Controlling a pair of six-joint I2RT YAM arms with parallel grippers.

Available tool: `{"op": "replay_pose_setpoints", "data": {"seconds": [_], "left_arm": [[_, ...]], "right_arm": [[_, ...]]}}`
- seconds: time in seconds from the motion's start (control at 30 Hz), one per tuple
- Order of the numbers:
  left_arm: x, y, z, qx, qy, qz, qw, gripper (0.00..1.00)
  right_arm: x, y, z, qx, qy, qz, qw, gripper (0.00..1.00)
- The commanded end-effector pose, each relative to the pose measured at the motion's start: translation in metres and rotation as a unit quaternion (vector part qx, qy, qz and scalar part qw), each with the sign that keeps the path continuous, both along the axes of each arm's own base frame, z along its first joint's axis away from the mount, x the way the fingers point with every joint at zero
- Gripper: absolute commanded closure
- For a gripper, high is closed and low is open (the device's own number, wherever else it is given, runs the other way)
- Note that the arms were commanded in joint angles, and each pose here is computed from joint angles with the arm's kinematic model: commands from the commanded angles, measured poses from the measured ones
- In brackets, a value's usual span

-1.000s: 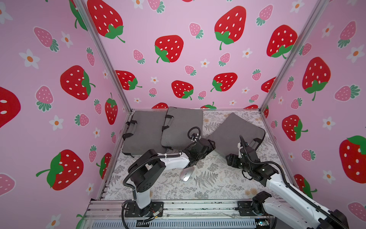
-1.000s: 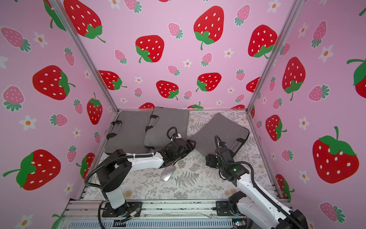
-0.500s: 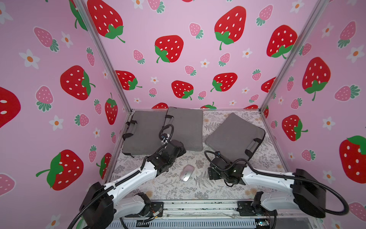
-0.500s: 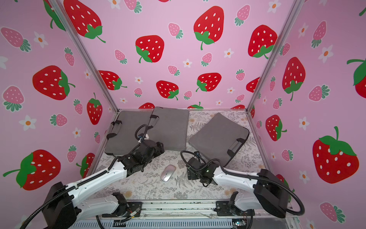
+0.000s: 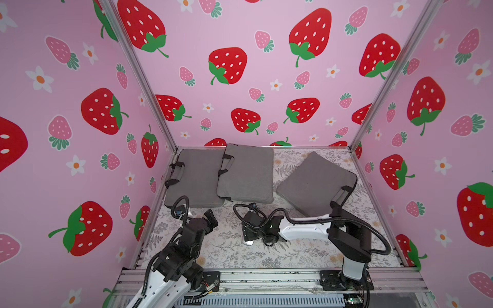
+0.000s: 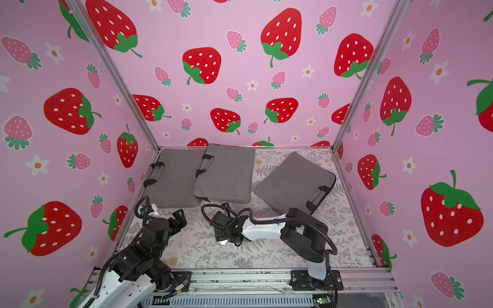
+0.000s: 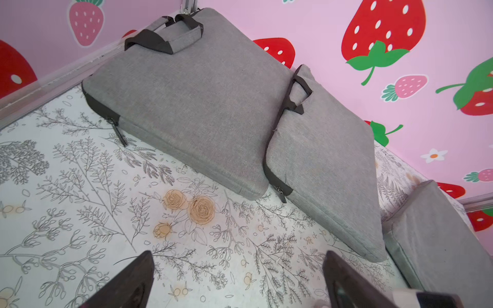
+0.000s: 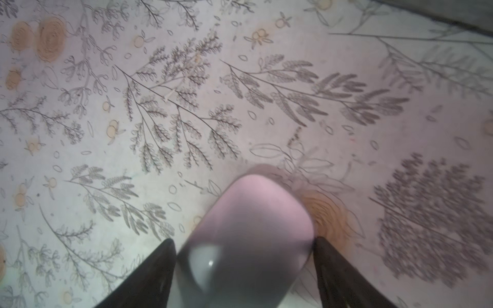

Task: Put the mouse into the laptop bag
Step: Pick up the mouse from the center of the board.

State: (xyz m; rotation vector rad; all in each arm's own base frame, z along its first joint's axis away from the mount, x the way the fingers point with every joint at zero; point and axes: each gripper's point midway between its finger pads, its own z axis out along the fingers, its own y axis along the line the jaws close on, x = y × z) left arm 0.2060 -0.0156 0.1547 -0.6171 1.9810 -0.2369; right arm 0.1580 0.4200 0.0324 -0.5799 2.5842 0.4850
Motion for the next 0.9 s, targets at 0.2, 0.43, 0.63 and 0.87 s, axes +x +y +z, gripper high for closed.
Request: {"op": "replay_pose_setpoints", "data": {"seconds": [0.2,0.43,0.63,0.87], "left_arm": [[-0.026,0.023,-0.006,-0.005,-0.03,0.022,0.999,0.01],[-0.027,0.023,-0.005,-0.003,-0.013,0.024,1.0,0.01],[-0.021,0.012,-0.011,-0.016,0.003,0.01,1.0,0.01],[-0.02,0.003,0.003,-0.047,-0.014,-0.008,0.999,0.01]], "right_arm": [[-0.011,0.031,-0.015,-0.074,0.0,0.046,0.996,0.19],[-0.024,-0.012,-0.014,-0.141,-0.022,0.045,0.989,0.21],[-0.043,-0.009,-0.033,-0.158,-0.01,0.118,0.98,0.34],[-0.047,-0.002,-0.042,-0.15,0.004,0.133,0.98,0.4]]}}
